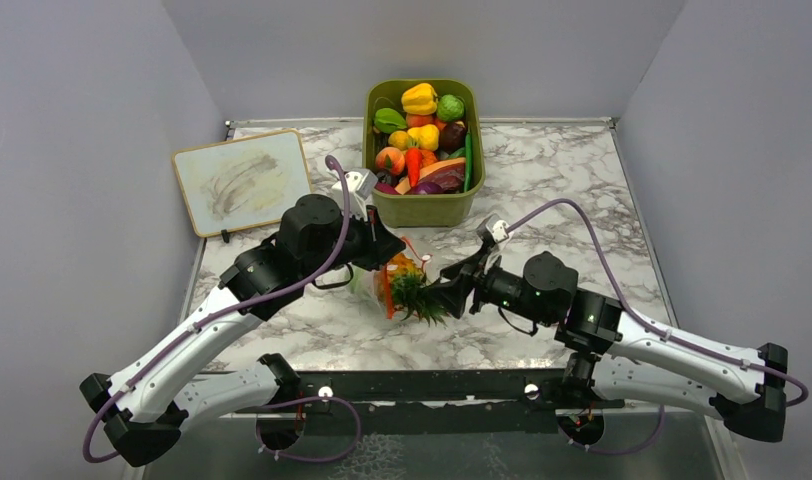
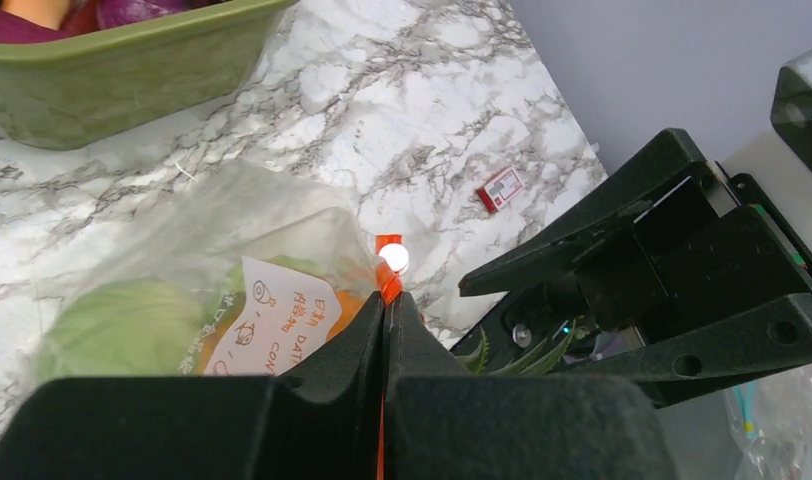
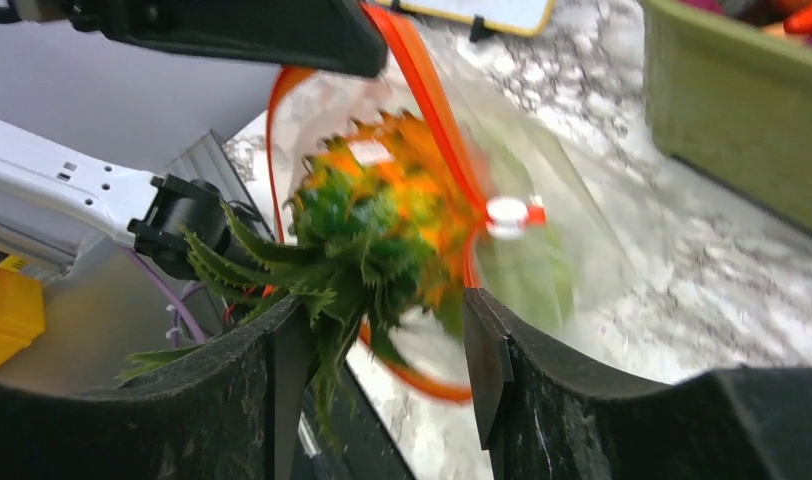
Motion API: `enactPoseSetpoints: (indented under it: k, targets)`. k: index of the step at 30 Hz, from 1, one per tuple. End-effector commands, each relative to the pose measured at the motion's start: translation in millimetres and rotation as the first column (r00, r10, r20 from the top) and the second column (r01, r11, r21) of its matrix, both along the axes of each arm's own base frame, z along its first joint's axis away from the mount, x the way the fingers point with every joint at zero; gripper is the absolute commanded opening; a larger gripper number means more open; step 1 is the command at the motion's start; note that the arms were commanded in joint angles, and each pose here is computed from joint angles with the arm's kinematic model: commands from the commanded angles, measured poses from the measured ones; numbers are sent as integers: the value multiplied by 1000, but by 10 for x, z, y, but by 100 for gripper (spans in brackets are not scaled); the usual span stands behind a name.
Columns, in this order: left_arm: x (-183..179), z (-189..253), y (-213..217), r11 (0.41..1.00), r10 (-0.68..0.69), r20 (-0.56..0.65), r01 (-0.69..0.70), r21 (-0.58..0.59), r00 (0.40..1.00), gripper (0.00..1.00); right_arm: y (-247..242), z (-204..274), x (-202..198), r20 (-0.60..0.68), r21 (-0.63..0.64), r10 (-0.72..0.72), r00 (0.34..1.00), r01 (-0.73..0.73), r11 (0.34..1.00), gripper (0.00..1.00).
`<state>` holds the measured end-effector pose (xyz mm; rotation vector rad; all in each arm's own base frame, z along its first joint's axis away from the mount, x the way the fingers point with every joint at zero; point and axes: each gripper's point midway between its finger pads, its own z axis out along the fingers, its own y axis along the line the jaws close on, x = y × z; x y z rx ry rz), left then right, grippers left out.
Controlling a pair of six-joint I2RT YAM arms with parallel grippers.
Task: Place the food in the zip-top bag and seal the zipper
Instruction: Adjust the zipper food storage bag at the center of the board.
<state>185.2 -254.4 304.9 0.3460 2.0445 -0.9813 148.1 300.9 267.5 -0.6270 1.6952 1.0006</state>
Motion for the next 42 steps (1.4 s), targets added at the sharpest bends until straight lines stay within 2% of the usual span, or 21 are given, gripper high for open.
enactPoseSetpoints:
  k: [1, 5, 11, 17, 26, 32, 38, 40, 42]
  targets:
    - [143, 371, 19, 996, 65, 100, -58, -73, 993, 0, -211, -2, -28, -149, 16, -94, 984, 97, 995, 58]
    - [162, 345, 32, 995, 78, 99, -71, -68, 992, 0, -330, 163, -39, -194, 112, -129, 972, 153, 982, 58]
    - [291, 271, 119, 990, 140, 135, -138, -26, 981, 0, -529, 151, -45, -177, 108, -172, 969, 193, 975, 57]
    - [304, 366, 127, 988, 150, 150, -145, -44, 977, 0, -435, -47, -93, -74, 95, -94, 993, 101, 990, 53]
    - [303, 409, 111, 990, 140, 164, -134, -49, 976, 0, -251, -542, 32, -160, 23, -140, 977, 146, 989, 54]
    - [325, 425, 87, 990, 140, 164, -134, -50, 976, 0, -7, -577, -6, -210, 143, -66, 976, 98, 985, 54]
    - [287, 458, 126, 988, 146, 166, -136, -67, 975, 0, -44, -778, 201, -272, 100, -204, 940, 238, 966, 54]
    - [270, 455, 158, 987, 152, 169, -142, -70, 974, 0, -54, -803, 224, -273, 89, -220, 937, 252, 964, 50]
    - [261, 437, 187, 987, 156, 174, -147, -65, 972, 0, -66, -796, 227, -275, 95, -224, 935, 258, 961, 39]
